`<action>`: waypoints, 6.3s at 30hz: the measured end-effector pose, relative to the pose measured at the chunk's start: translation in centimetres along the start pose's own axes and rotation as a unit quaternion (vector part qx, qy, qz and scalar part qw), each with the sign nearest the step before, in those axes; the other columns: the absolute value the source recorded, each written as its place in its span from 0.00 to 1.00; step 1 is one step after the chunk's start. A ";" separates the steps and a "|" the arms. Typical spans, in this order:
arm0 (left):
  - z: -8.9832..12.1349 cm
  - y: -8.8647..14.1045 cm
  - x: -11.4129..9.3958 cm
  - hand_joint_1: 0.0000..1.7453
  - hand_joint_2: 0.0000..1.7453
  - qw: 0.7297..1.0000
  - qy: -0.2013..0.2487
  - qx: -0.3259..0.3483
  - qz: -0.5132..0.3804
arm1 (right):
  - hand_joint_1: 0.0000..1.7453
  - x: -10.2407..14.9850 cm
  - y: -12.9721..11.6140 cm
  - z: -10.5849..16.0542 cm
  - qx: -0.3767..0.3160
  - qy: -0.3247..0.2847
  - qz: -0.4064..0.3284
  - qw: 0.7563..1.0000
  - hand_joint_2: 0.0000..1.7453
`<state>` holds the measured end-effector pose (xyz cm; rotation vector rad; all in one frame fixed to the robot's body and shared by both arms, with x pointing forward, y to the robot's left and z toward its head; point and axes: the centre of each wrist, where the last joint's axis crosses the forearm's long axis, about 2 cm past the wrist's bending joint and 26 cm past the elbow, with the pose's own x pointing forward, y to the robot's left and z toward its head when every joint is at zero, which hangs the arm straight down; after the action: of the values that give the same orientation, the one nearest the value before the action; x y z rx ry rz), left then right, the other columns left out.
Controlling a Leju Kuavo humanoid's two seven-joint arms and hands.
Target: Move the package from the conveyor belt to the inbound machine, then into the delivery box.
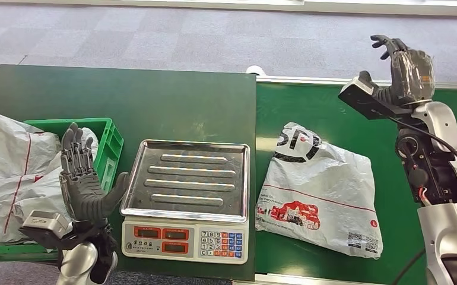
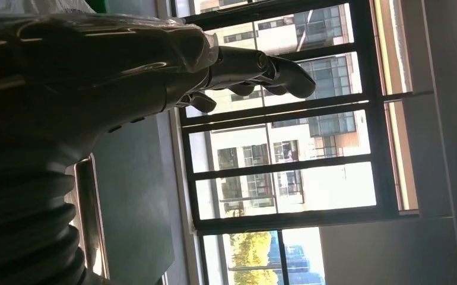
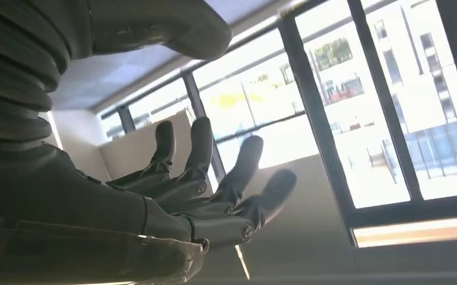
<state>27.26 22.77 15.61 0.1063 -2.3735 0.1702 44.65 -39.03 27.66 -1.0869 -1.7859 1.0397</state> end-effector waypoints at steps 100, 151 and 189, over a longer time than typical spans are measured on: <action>3.6 4.8 0.9 0.00 1.00 0.994 0.033 0.062 -0.081 | 1.00 -1.1 7.8 3.7 0.166 0.054 -0.175 0.969 1.00; -1.7 3.2 3.4 0.00 1.00 0.989 -0.069 0.112 -0.068 | 1.00 15.3 6.3 1.8 -0.042 -0.299 -0.184 0.935 1.00; -2.7 -0.4 0.4 0.00 1.00 0.998 -0.035 0.046 -0.021 | 1.00 20.0 17.1 0.2 0.429 -0.048 -0.217 0.875 1.00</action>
<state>28.84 22.80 17.83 0.2086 -2.4319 0.2584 42.73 -15.52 16.01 -0.0786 -1.2882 1.3907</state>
